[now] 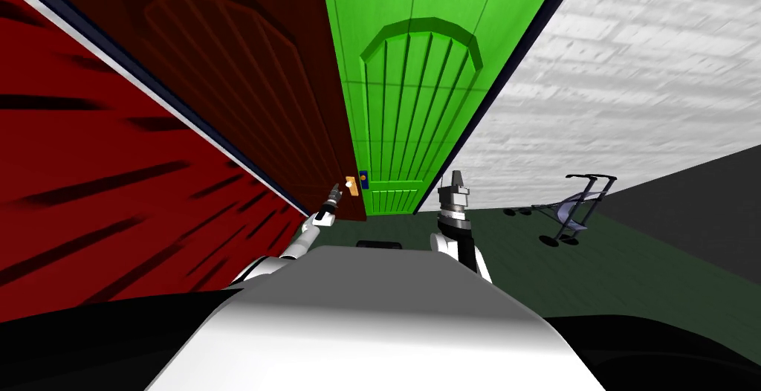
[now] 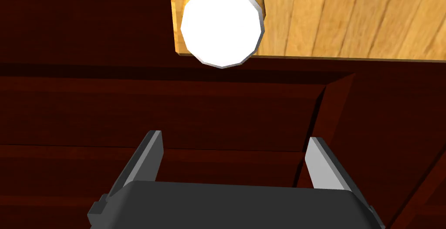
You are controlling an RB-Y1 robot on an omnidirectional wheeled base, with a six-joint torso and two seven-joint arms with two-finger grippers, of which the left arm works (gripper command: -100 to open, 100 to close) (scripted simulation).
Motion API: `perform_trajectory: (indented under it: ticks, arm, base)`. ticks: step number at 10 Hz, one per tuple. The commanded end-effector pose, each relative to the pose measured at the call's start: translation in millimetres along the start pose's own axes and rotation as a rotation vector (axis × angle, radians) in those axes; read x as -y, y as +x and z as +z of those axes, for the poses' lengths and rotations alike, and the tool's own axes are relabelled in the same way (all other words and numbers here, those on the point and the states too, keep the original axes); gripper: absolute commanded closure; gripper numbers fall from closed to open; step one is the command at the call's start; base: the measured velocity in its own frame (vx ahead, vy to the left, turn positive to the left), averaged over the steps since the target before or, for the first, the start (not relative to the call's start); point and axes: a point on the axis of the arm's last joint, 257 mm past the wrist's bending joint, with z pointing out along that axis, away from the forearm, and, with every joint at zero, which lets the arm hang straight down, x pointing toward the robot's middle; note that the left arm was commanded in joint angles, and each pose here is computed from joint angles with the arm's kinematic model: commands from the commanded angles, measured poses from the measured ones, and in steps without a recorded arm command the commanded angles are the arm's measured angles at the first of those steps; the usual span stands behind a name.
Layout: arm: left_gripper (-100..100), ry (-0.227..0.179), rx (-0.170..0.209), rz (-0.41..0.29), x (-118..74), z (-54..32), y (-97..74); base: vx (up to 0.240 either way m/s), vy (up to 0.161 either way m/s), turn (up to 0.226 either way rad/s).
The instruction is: Pull the door open
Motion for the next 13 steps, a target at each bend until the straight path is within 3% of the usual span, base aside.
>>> perform_trajectory:
  ticks: [1,2,3,8,9,13]
  arm:
    - [-100,0.016,-0.015,-0.006,6.9,5.2,10.8]
    - [-100,0.009,-0.008,-0.003,3.5,4.1,5.9]
    - [100,0.009,-0.008,-0.003,3.5,4.1,5.9]
    - [100,0.009,-0.008,-0.003,3.5,4.1,5.9]
    - [-100,0.007,-0.012,-0.003,3.2,2.7,5.7]
    - [-100,0.013,-0.038,-0.009,7.9,3.6,16.4]
  base:
    - [0.209,-0.084,-0.12]
    - [0.089,-0.045,-0.02]
    - [-0.01,0.005,0.021]
    - [-0.019,0.01,0.0]
    - [-0.131,-0.002,0.038]
    - [-0.195,-0.019,0.003]
